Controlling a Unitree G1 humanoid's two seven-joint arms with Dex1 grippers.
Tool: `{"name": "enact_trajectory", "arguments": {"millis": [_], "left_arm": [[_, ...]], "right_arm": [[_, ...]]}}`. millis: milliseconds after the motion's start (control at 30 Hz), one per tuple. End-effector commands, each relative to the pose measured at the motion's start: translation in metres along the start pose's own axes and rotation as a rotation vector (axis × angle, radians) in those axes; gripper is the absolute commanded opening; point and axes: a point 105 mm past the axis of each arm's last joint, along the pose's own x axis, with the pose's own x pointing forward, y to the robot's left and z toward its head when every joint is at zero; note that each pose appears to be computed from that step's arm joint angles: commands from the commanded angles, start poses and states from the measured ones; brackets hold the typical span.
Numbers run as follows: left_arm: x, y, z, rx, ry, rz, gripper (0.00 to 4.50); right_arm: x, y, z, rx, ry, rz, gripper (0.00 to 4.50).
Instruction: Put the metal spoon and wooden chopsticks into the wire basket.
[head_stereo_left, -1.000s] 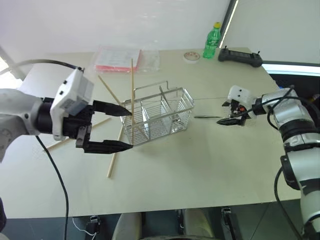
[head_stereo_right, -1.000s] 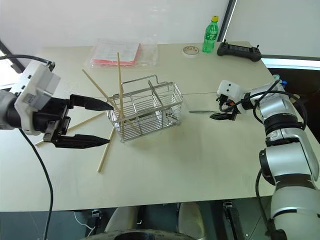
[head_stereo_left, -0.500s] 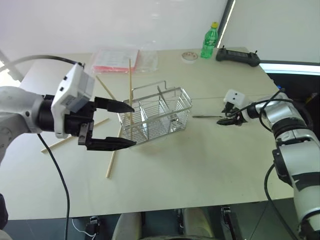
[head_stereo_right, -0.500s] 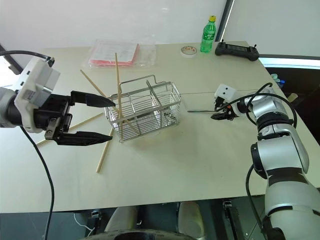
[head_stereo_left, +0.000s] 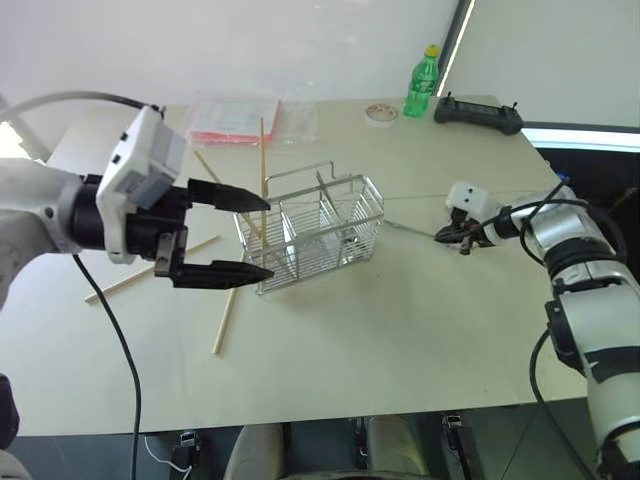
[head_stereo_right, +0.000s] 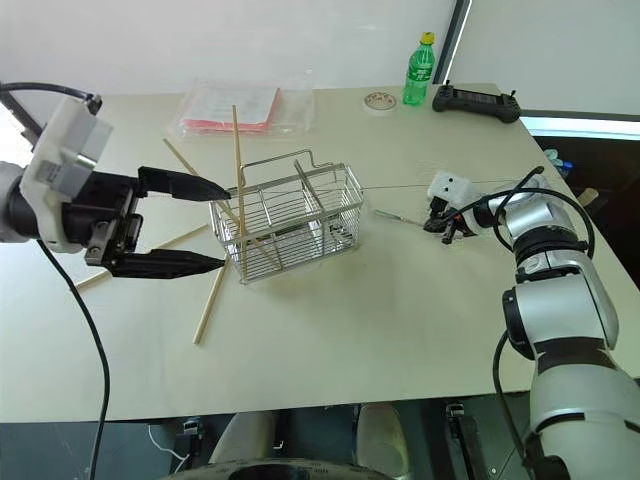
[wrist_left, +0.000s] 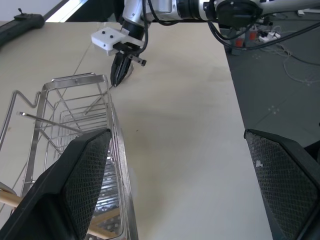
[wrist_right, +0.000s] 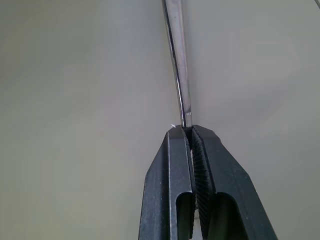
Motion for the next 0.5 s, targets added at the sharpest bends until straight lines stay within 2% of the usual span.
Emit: {"name": "enact_trajectory", "arguments": {"millis": [33,133,200,400,500], "left_arm": [[-0.003,0.004,0.009,0.051,-0.019,0.025,4.5],[-0.005,0.009,0.013,0.057,-0.037,0.047,4.5],[-0.006,0.014,0.013,0.063,-0.042,0.06,4.5],[-0.007,0.02,0.014,0.073,-0.058,0.068,4.5],[-0.008,0.025,0.017,0.083,-0.072,0.071,4.5]], "right_arm": [[-0.019,-0.004,0.018,-0.116,-0.06,0.004,0.04],[-0.038,0.022,0.017,-0.17,-0.109,0.123,0.04],[-0.048,0.041,0.01,-0.131,-0.109,0.156,0.04],[-0.068,0.052,0.016,0.043,-0.196,0.011,0.04],[-0.087,0.055,0.032,0.049,-0.298,-0.046,0.04]]}}
